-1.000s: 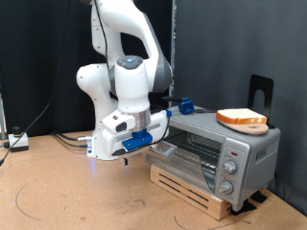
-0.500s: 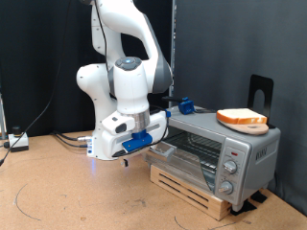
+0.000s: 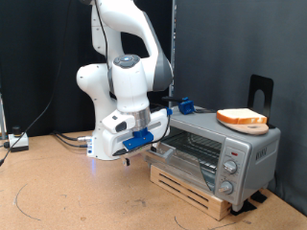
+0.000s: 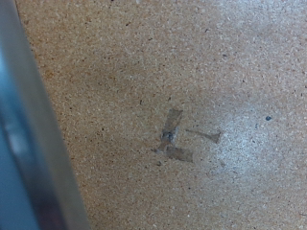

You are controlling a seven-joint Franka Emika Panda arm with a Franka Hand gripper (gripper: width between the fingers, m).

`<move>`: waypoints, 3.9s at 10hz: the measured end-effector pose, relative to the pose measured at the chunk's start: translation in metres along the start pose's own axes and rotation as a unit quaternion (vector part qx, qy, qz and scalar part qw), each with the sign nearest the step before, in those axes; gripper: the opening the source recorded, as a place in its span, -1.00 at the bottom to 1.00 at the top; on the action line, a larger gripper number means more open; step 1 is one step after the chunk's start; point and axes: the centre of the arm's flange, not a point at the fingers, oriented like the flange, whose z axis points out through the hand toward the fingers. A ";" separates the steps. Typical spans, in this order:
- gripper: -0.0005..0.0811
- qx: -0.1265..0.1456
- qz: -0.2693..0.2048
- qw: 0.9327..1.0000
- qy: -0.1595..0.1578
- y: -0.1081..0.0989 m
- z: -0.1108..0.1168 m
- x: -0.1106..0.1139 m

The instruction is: Make a piece of toast with the oven

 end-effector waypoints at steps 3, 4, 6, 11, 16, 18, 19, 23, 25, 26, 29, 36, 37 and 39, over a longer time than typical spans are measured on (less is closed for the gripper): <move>0.99 0.000 -0.001 1.000 -0.001 -0.001 -0.001 0.000; 0.99 0.000 -0.001 1.000 -0.002 -0.002 -0.001 0.000; 0.99 -0.001 -0.002 1.000 -0.003 -0.003 -0.002 0.000; 0.99 0.005 0.000 1.000 -0.006 -0.006 -0.005 0.001; 0.99 -0.015 -0.011 1.000 0.002 -0.004 -0.005 0.002; 0.99 -0.025 -0.008 1.000 0.011 -0.001 -0.004 0.005; 0.99 -0.030 -0.002 0.999 0.018 0.002 -0.002 0.009; 0.99 -0.043 0.032 0.998 0.033 0.018 0.020 0.031; 0.99 -0.031 0.053 0.998 0.028 0.017 0.031 0.043; 0.99 -0.026 0.058 0.998 0.024 0.016 0.035 0.050; 0.99 -0.035 0.059 0.997 0.018 0.014 0.049 0.063; 0.99 -0.079 0.072 0.994 0.010 0.020 0.094 0.082; 0.99 -0.084 0.077 0.993 0.013 0.021 0.103 0.083; 0.99 -0.094 0.087 0.992 0.017 0.025 0.123 0.083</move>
